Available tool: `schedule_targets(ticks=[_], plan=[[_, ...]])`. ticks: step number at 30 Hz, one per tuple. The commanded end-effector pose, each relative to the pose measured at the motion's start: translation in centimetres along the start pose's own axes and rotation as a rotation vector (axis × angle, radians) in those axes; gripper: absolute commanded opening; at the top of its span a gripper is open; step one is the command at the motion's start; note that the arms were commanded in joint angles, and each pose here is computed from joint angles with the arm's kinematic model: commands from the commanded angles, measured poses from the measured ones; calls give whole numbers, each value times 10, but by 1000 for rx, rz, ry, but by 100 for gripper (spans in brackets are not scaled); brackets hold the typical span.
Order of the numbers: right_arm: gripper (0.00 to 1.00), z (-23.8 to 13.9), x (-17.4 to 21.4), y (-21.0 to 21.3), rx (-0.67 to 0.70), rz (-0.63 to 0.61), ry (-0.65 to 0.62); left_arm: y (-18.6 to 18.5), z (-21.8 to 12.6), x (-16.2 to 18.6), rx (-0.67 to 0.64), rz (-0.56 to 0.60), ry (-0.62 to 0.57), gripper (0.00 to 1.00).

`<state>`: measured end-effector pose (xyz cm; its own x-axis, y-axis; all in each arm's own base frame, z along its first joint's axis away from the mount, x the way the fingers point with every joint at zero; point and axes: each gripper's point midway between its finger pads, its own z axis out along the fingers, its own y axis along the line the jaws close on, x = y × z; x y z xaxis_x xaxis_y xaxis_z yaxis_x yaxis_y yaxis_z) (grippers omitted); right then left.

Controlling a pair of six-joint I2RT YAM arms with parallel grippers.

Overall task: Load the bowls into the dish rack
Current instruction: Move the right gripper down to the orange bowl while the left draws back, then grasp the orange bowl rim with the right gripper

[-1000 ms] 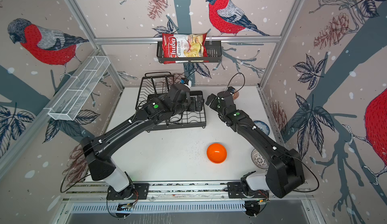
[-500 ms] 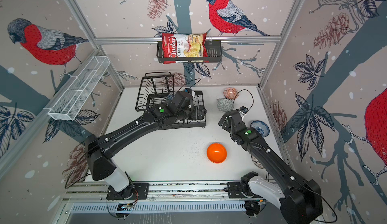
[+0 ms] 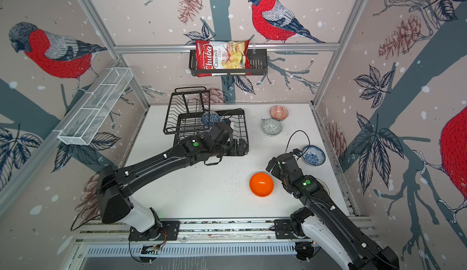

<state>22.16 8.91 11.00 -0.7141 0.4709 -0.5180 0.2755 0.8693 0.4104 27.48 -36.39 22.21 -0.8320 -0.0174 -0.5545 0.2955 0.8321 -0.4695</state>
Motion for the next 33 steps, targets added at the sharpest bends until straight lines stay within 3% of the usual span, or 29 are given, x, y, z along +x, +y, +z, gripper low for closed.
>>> schedule_targets(ticks=[1, 6, 18, 28, 33], plan=[[100, 8, 27, -3, -2, 5, 122, -4, 6, 4, 19, -22, 8, 98], [96, 15, 50, -3, -6, -25, 231, -2, 8, 9, 24, -52, 10, 98], [86, 25, 66, -1, -30, -24, 284, -1, 7, 9, 26, -57, 9, 98], [69, 37, 62, -1, 4, -43, 277, -12, 14, 5, 40, -57, 29, 98], [49, 40, 61, 0, 19, -56, 281, -15, 17, 2, 31, -47, 35, 98]])
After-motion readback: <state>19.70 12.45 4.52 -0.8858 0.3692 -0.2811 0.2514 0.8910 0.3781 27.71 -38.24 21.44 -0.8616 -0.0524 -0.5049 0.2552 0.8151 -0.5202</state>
